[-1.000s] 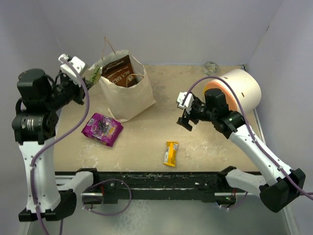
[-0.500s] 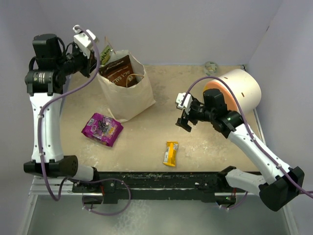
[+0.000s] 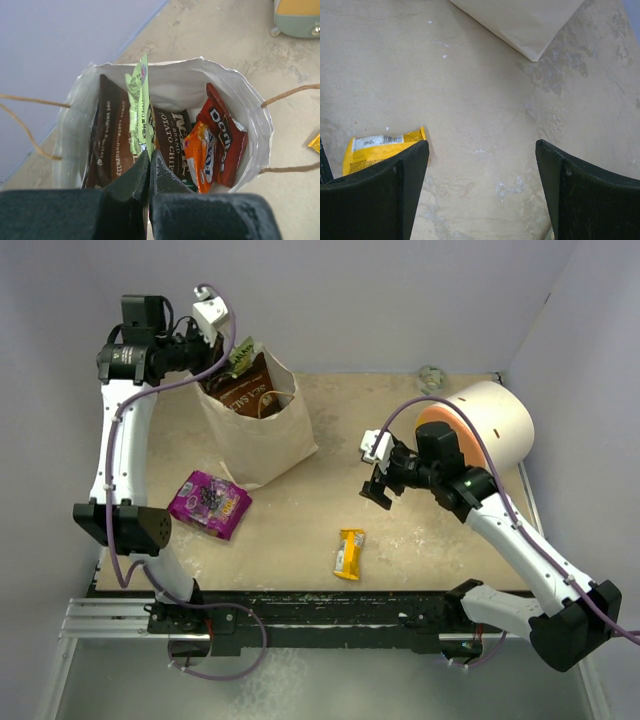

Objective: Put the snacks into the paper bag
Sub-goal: Place the snack in the paper bag.

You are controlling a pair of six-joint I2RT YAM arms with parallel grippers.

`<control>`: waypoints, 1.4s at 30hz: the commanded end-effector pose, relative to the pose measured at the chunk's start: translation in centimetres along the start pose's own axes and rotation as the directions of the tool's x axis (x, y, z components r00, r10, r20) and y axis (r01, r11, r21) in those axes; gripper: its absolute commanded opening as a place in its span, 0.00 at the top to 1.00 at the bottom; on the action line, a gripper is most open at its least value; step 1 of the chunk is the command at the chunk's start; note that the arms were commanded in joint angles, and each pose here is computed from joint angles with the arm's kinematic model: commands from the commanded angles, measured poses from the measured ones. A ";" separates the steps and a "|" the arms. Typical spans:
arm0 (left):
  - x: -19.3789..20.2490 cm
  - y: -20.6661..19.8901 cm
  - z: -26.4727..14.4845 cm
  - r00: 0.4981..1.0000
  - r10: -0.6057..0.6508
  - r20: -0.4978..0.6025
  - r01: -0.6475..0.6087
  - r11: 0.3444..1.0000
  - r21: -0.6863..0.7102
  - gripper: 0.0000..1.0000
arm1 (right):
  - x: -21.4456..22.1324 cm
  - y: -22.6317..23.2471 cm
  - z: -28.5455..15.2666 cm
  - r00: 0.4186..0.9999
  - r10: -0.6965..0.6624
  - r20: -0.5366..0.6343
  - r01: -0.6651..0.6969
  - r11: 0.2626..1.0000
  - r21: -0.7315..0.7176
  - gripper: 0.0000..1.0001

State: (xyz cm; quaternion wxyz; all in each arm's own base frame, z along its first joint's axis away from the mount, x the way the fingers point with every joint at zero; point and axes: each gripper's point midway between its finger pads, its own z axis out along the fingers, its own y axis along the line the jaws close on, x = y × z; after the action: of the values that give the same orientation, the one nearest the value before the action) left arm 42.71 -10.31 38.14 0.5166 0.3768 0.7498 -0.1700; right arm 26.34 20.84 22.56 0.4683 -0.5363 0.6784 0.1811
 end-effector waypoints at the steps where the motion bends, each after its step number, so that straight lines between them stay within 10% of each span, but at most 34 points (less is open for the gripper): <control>1: -0.1 -0.9 1.5 0.999 0.030 -0.022 -0.028 0.997 0.073 0.99 | -0.2 -0.6 0.1 1.000 0.002 0.025 -0.003 1.000 0.025 0.11; 24: 6.6 -3.9 4.0 0.940 -0.176 -0.292 0.227 0.962 0.150 0.87 | 1.2 -0.5 1.0 1.000 -0.001 0.000 0.001 1.000 0.016 0.11; 42: 0.8 -2.4 -0.1 0.995 -0.018 -0.094 0.017 1.000 -0.014 0.46 | 2.2 0.1 2.2 1.000 -0.002 -0.021 0.001 0.999 -0.034 0.10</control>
State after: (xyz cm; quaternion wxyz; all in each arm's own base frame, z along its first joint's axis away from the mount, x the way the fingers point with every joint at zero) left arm 41.58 -12.05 31.51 0.3949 0.3655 0.8187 -0.2003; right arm 26.95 20.81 19.10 0.4396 -0.5400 0.6943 0.1817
